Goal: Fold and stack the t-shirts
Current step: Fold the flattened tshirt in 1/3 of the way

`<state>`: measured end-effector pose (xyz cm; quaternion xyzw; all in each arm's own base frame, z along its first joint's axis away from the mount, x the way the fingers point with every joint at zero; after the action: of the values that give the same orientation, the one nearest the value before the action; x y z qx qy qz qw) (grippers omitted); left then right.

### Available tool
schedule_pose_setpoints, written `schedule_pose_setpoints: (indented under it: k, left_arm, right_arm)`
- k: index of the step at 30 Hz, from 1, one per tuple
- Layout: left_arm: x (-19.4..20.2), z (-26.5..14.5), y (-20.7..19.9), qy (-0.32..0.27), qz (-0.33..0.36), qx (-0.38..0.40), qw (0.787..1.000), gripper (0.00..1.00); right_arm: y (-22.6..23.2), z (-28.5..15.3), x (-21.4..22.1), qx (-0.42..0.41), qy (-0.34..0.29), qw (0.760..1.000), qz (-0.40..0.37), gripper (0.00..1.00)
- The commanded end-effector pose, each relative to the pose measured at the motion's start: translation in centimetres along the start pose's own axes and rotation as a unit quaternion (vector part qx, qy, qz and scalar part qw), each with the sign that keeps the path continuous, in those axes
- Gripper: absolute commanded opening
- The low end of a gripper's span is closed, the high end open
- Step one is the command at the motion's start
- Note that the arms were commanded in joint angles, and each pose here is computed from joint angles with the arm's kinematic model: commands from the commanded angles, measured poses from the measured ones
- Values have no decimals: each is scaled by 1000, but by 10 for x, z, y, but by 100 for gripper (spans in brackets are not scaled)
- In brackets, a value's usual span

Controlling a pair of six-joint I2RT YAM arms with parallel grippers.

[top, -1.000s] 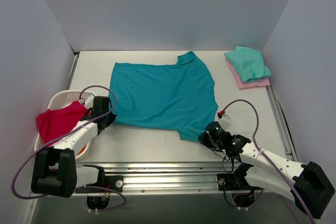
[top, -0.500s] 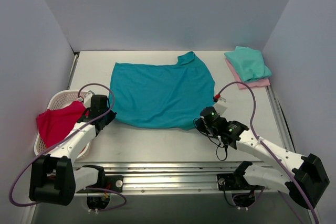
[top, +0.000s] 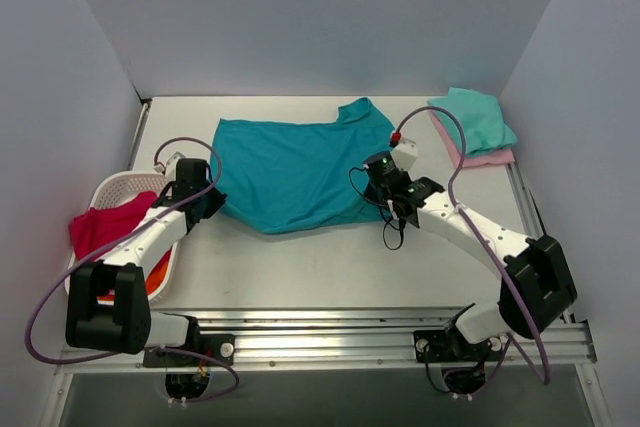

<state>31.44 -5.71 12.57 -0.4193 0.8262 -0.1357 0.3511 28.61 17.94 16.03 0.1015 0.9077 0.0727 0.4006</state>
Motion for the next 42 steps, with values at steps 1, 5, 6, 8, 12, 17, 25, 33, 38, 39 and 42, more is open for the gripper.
schedule_pose_setpoints:
  k: [1, 5, 6, 8, 12, 17, 25, 33, 38, 39, 42]
  left_arm:
    - [-20, 3, -26, -16, -7, 36, 999, 12]
    - [-30, 12, -29, -13, -12, 36, 999, 12]
    - [-32, 14, -29, -13, -13, 38, 999, 12]
    - [-36, 20, -29, -12, -17, 33, 999, 12]
    - [-40, 33, -27, -6, -18, 27, 999, 12]
    - [-37, 57, -19, 11, -24, 12, 1000, 14]
    - [-38, 90, -26, 51, -36, 17, 998, 50]
    - [-56, 106, -25, 58, -63, 22, 996, 93]
    - [-68, 109, -37, 52, -70, 32, 996, 94]
    - [-70, 108, -38, 52, -71, 31, 996, 94]
    - [-82, 104, -44, 32, -69, 24, 997, 94]
  right_arm:
    - [1, 14, -25, 29, -14, 999, -16, 0]
    - [6, 38, -37, 42, -5, 999, -17, 0]
    - [8, 51, -31, 43, 14, 999, -22, 0]
    - [16, 60, -40, 38, 16, 999, -20, 0]
    - [23, 86, -42, 55, 31, 997, -32, 0]
    - [23, 105, -60, 70, 24, 997, -20, 0]
    - [13, 144, -69, 109, 36, 993, -9, 0]
    - [5, 172, -78, 147, 30, 989, -9, 100]
    - [-4, 178, -92, 171, 7, 985, -3, 100]
    - [-4, 174, -95, 172, 2, 985, -2, 100]
    - [-5, 159, -103, 173, -13, 985, 5, 100]
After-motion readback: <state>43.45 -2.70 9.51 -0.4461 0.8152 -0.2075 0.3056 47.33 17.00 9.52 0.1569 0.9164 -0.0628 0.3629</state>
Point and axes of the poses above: each gripper's point midway between its finger pads, its own z axis out along the fingers, its own y axis along the line the jaws close on, x = y × z, the point moved 5 cm from there along -z, back along the fingers, and after that the axes turned 8 degrees about -z, right-handed, at the moved point
